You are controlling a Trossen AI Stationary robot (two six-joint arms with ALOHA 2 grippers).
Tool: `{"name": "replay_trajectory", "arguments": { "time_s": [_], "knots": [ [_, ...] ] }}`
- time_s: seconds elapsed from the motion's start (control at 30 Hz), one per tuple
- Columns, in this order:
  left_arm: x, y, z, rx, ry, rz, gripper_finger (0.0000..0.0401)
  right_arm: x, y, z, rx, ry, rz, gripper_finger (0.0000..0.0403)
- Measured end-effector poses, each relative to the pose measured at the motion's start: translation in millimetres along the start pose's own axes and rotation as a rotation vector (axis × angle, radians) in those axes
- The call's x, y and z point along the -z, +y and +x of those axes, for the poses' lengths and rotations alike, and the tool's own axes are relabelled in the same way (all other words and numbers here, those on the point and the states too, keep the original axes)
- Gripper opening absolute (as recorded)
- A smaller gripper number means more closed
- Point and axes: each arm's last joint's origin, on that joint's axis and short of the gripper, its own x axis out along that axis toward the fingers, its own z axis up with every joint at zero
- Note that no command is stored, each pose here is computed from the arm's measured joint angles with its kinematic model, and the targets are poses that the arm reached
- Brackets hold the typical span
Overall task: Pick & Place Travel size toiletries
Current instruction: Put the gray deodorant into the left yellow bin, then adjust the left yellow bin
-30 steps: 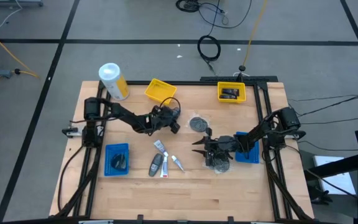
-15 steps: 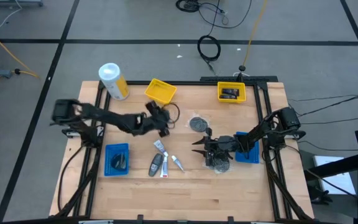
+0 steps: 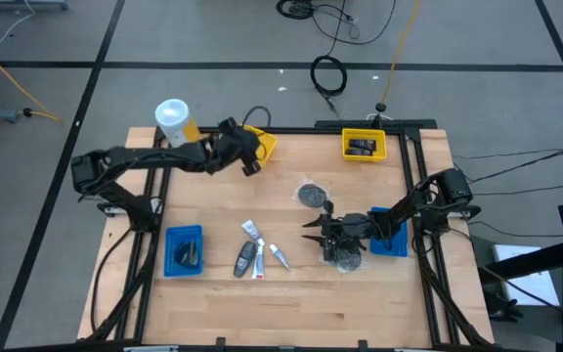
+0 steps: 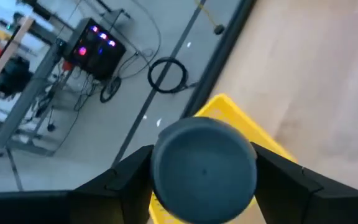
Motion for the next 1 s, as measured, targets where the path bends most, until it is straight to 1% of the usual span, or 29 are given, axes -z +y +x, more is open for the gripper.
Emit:
{"name": "replay_trajectory", "arguments": {
  "time_s": [0.1,0.17,0.27,0.33,0.43,0.5,0.57,0.7,0.77,0.93,1.0],
  "knots": [
    [2,8,13,-0.010,-0.007,-0.044,0.0231,0,0,0,0.000,0.000,0.006,0.0130],
    [9,8,25,0.025,0.021,-0.067,0.0222,0,0,0,0.000,0.001,0.005,0.0130],
    [15,4,48,0.058,0.008,-0.134,0.0211,0,0,0,0.000,-0.002,0.006,0.0130],
    [21,1,63,0.015,0.030,-0.147,0.0209,0,0,0,0.000,-0.003,0.006,0.0130],
    [33,-5,80,-0.106,0.115,-0.127,0.0214,0,0,0,0.000,0.000,0.010,0.0130],
    [38,-5,87,-0.184,0.143,-0.137,0.0223,0,0,0,0.000,0.003,0.011,0.0130],
    [42,-7,91,-0.209,0.164,-0.144,0.0233,1,0,0,0.000,0.007,0.010,0.0130],
    [46,-9,96,-0.172,0.174,-0.162,0.0249,1,0,0,0.000,0.014,0.009,0.0130],
    [46,-6,99,-0.145,0.150,-0.199,0.0255,1,0,0,0.000,0.014,0.009,0.0130],
    [51,2,104,-0.038,0.132,-0.295,0.0279,1,0,0,0.000,0.014,0.009,0.0130],
    [52,6,105,-0.036,0.126,-0.343,0.0290,1,0,0,0.000,0.014,0.009,0.0130]
  ]
}}
